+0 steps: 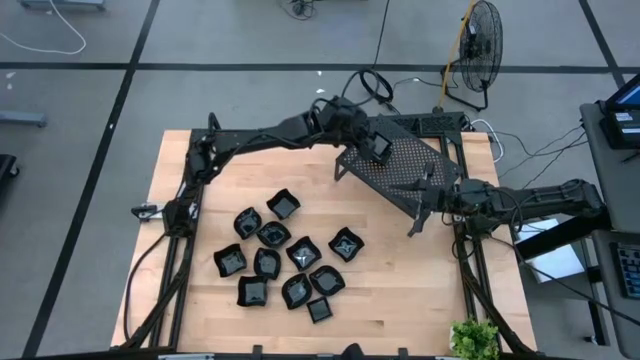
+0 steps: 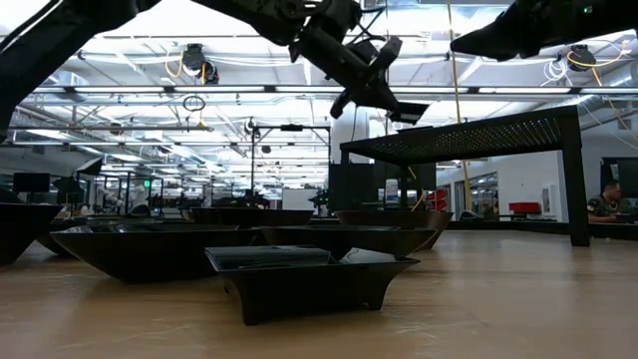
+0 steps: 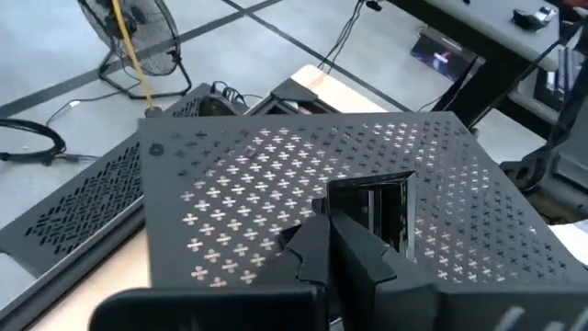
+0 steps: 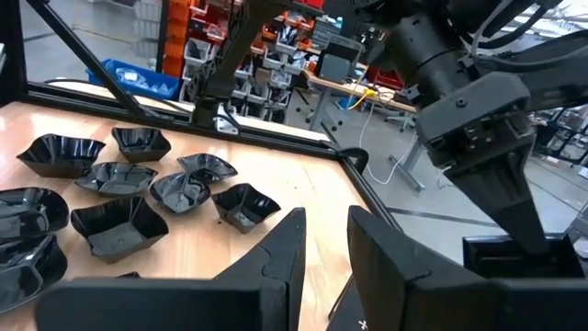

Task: Pick & Place Mini shaped plates
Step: Stack the black square plate on the square black plate on the shelf

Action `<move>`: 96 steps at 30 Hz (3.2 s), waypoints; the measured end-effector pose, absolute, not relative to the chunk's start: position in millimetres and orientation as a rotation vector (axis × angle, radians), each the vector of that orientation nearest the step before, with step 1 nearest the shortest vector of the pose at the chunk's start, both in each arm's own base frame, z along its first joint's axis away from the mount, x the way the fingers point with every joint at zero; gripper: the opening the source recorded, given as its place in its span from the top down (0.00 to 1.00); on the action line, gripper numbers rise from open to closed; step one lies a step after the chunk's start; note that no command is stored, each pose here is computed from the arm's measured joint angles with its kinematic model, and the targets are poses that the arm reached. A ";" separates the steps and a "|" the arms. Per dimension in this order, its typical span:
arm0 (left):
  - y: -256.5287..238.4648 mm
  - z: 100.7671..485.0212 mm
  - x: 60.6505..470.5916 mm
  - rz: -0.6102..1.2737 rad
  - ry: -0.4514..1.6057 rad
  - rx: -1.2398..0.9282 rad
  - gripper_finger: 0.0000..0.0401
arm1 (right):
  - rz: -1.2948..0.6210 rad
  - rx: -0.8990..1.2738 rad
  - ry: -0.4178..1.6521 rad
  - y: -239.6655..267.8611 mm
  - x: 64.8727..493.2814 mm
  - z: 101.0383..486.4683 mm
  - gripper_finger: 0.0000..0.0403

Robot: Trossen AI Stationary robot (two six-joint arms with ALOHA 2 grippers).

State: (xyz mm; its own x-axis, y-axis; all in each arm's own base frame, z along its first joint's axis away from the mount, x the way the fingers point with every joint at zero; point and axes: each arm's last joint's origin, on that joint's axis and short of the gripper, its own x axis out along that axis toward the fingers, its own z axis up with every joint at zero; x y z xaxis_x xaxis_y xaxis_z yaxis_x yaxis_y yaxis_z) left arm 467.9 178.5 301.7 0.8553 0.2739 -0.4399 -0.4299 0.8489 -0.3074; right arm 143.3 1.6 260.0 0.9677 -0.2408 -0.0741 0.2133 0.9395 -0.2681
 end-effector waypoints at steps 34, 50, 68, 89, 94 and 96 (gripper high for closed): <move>119.4 364.6 399.2 0.249 0.729 -0.274 0.80 | -0.218 -0.268 0.148 1.8 142.8 255.9 0.82; -66.5 292.9 330.7 0.012 0.942 -0.213 0.80 | -0.013 -0.192 0.183 8.4 153.7 247.9 0.81; -168.7 158.4 358.2 -0.155 0.978 -0.327 0.66 | -0.019 -0.155 0.140 9.2 163.9 249.5 0.81; -160.8 154.7 365.1 -0.253 1.084 -0.400 0.55 | -0.016 -0.159 0.175 9.5 168.6 244.4 0.81; -156.9 153.7 365.0 -0.242 1.116 -0.444 0.55 | -0.016 -0.160 0.174 9.5 168.6 244.5 0.81; -153.6 154.5 362.4 -0.224 1.139 -0.420 0.55 | -0.016 -0.160 0.174 9.5 168.7 244.5 0.81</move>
